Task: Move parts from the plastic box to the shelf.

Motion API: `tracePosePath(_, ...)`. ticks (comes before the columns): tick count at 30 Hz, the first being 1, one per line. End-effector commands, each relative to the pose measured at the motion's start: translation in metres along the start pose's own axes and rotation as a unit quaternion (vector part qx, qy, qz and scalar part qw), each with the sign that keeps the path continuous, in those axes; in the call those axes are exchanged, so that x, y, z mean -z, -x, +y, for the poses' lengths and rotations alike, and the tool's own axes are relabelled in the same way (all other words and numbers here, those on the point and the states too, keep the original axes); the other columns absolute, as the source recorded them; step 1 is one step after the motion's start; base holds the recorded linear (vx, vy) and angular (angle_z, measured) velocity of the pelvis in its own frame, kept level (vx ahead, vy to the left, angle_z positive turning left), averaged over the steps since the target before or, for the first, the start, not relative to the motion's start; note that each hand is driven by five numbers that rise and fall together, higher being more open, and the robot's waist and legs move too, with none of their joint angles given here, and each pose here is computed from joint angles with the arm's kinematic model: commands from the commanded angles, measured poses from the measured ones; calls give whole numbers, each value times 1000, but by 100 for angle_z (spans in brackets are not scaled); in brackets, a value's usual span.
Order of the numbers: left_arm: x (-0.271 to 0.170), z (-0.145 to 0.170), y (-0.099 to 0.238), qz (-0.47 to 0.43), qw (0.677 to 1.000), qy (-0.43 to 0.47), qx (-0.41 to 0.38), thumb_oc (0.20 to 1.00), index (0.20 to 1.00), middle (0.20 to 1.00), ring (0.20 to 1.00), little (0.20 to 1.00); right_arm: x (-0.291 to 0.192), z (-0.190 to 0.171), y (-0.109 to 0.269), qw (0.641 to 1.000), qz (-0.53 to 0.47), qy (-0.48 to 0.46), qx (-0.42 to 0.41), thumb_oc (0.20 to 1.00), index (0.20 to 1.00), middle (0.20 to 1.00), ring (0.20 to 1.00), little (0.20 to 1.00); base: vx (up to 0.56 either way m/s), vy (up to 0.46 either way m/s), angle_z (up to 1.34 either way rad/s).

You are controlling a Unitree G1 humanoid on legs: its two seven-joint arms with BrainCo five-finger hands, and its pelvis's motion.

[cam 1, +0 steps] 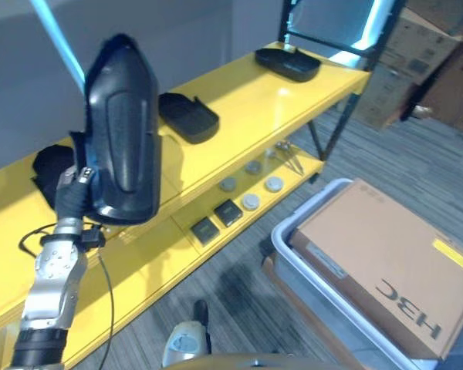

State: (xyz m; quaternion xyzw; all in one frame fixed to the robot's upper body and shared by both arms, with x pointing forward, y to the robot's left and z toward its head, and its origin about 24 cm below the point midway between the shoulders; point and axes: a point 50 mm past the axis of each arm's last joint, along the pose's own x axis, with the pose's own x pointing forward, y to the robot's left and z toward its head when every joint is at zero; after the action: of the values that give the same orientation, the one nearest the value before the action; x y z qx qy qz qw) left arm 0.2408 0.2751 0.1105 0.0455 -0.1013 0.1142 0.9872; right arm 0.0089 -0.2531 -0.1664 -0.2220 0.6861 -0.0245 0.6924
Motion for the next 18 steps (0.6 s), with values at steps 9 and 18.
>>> tracePosePath(9, -41, 32, 11, -120, 991, -42, -44, 200, 200, 200, 200, 200, -31, -6, 0, 990, -15, 143, 10, 1000, 1000, 1000, 1000, 1000, 127, 195, 60)
tracePosePath(18, -51, 32, -1, -146, 987, -54, -41, 200, 200, 200, 200, 200, -25, -8, -1, 1000, -20, -12, 19, 1000, 1000, 1000, 1000, 1000, 107, 229, 27)
